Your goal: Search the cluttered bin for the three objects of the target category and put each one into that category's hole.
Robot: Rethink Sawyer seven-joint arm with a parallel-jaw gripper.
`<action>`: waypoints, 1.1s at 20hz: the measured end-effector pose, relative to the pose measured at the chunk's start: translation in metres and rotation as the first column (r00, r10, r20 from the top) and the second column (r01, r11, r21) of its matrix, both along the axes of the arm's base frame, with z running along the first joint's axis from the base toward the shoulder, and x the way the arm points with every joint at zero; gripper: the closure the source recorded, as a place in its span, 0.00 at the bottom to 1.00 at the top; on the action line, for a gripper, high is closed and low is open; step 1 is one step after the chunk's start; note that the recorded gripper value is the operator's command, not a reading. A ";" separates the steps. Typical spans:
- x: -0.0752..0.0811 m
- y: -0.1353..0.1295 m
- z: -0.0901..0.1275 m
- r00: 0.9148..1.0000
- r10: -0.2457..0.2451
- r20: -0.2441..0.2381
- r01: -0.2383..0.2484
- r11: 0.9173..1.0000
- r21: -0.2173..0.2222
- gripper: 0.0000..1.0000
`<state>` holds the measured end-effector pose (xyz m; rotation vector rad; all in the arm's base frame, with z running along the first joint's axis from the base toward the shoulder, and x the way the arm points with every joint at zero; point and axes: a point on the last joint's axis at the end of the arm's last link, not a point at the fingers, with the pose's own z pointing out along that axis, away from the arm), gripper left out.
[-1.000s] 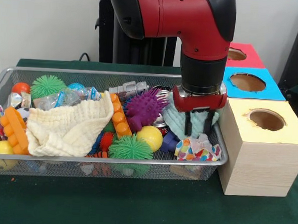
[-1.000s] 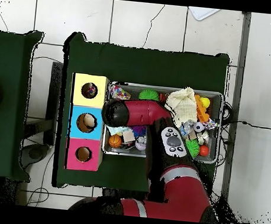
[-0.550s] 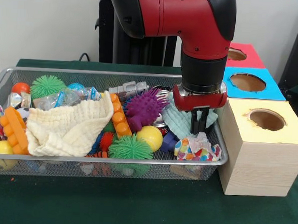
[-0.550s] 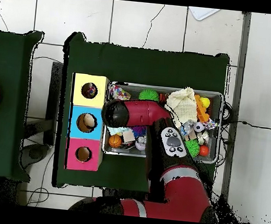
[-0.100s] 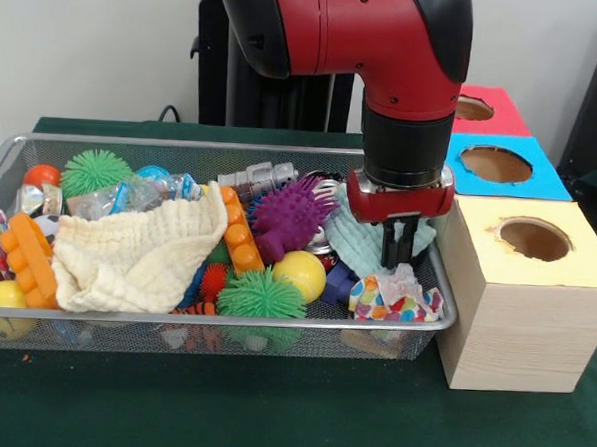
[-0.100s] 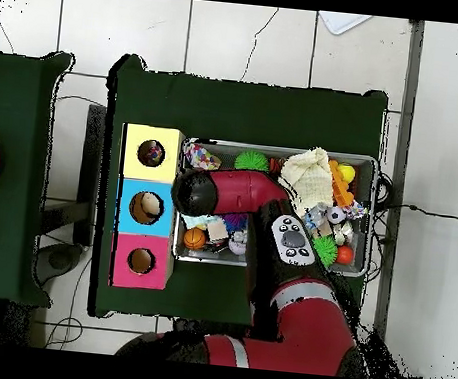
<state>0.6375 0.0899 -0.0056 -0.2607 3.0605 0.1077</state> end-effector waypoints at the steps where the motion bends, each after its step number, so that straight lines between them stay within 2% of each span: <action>1: 0.000 0.000 0.000 1.000 0.000 0.000 0.000 1.000 0.000 1.00; 2: 0.000 0.000 -0.001 1.000 0.000 0.000 0.000 1.000 0.000 0.00; 17: 0.010 -0.003 0.000 1.000 -0.007 0.017 0.007 1.000 -0.002 0.00; 20: 0.015 -0.004 0.000 1.000 -0.009 0.026 0.009 1.000 -0.003 0.00; 22: 0.024 -0.005 0.001 0.999 -0.012 0.041 0.012 1.000 -0.005 0.00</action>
